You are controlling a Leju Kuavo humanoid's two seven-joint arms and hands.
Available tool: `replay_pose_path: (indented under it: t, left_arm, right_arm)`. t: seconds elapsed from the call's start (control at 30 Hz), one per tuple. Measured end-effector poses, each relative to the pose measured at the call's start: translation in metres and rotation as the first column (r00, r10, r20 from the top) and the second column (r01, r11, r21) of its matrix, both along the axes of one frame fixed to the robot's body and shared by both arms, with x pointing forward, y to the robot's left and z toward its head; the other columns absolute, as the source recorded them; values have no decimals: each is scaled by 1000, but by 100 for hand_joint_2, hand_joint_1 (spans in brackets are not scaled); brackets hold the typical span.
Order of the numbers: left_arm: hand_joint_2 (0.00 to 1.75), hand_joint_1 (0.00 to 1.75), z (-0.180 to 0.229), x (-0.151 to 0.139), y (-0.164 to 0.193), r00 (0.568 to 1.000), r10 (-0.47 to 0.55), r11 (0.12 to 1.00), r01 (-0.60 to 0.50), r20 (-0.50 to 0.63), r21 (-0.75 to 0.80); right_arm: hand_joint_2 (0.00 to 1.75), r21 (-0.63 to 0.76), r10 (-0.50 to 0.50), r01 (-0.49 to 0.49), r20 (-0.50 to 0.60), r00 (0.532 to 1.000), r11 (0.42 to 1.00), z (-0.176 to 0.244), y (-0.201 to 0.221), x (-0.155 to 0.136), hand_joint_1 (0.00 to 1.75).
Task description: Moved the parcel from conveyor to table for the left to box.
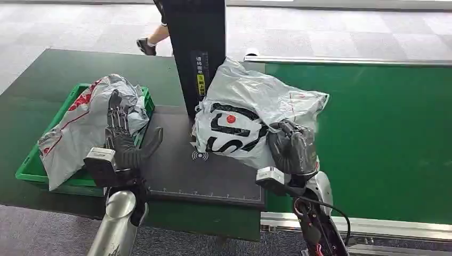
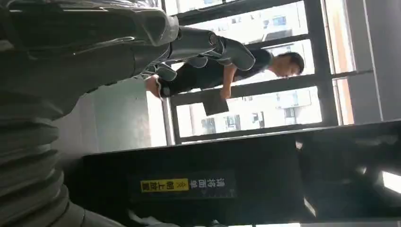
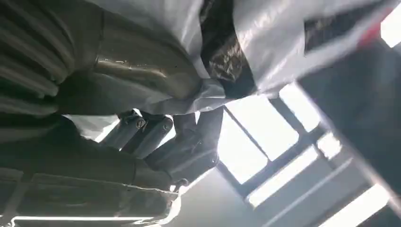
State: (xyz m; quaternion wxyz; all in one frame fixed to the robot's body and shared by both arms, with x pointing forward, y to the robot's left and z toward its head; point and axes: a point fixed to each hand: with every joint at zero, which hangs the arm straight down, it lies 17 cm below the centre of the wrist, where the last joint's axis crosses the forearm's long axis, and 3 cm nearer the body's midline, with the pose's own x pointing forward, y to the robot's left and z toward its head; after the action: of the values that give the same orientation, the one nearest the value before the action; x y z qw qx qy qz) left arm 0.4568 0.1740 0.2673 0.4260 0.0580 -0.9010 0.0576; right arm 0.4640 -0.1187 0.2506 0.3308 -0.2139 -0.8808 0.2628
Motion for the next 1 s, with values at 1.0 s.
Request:
replay_pose_path:
  t: [1.0]
  left_arm:
    - [175, 0, 5, 4, -1, 1000, 4, 1000, -4, -9, -14]
  right_arm:
    - [175, -296, 287, -408, -375, 881, 864, -127, 133, -29, 175]
